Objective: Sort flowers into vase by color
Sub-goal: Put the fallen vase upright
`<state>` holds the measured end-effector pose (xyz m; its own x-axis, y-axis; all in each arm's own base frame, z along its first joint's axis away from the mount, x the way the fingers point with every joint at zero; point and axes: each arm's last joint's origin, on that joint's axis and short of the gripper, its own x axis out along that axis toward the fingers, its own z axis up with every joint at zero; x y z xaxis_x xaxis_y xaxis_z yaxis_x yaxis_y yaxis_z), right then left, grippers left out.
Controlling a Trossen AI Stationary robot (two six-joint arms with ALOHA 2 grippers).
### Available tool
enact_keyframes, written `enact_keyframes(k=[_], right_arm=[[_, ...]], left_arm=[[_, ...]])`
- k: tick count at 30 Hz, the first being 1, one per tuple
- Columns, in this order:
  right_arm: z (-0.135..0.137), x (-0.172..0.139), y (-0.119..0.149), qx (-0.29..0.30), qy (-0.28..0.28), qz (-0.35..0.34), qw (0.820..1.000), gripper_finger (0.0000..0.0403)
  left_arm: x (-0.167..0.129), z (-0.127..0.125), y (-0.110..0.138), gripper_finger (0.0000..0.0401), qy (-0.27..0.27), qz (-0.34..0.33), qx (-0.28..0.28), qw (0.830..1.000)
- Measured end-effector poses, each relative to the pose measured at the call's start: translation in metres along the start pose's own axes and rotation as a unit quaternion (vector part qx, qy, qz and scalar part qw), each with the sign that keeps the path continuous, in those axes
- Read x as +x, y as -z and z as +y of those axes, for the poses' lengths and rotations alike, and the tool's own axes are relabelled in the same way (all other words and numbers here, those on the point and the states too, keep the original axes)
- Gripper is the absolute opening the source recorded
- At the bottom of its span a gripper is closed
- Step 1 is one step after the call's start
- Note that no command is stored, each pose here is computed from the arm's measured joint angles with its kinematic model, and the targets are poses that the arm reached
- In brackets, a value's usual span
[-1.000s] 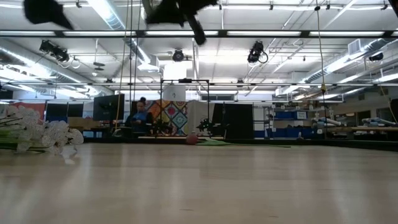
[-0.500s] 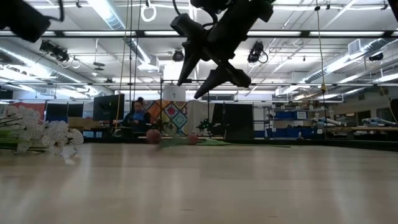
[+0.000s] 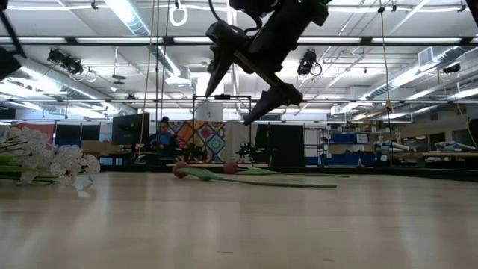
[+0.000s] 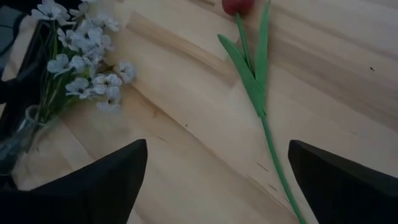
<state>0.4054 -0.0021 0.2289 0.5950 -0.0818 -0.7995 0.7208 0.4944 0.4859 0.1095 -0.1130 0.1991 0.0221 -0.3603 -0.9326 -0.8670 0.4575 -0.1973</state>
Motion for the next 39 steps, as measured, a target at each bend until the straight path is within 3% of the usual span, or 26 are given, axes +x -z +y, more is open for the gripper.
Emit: enact_keyframes(k=[7,13,20,29,39], right_arm=[[-0.002,0.000,0.002,-0.006,0.012,0.006,1.000,0.0392],[-0.001,0.000,0.004,-0.011,0.013,0.008,1.000,0.0391],[0.000,-0.001,0.007,-0.016,0.014,0.010,1.000,0.0383],[-0.002,-0.001,0.010,-0.018,0.029,0.018,0.999,0.0333],[-0.002,-0.022,0.013,-0.043,0.058,-0.013,0.997,0.0294]], left_arm=[[0.028,-0.006,0.006,0.0384,0.013,0.023,0.000,1.000],[0.047,-0.003,0.003,0.0380,-0.041,0.006,-0.018,0.999],[0.059,-0.007,0.001,0.0316,-0.058,-0.001,-0.017,0.998],[0.062,-0.011,0.000,0.0213,-0.043,-0.021,-0.018,0.999],[0.056,-0.014,-0.001,0.0211,-0.030,-0.087,-0.026,0.995]])
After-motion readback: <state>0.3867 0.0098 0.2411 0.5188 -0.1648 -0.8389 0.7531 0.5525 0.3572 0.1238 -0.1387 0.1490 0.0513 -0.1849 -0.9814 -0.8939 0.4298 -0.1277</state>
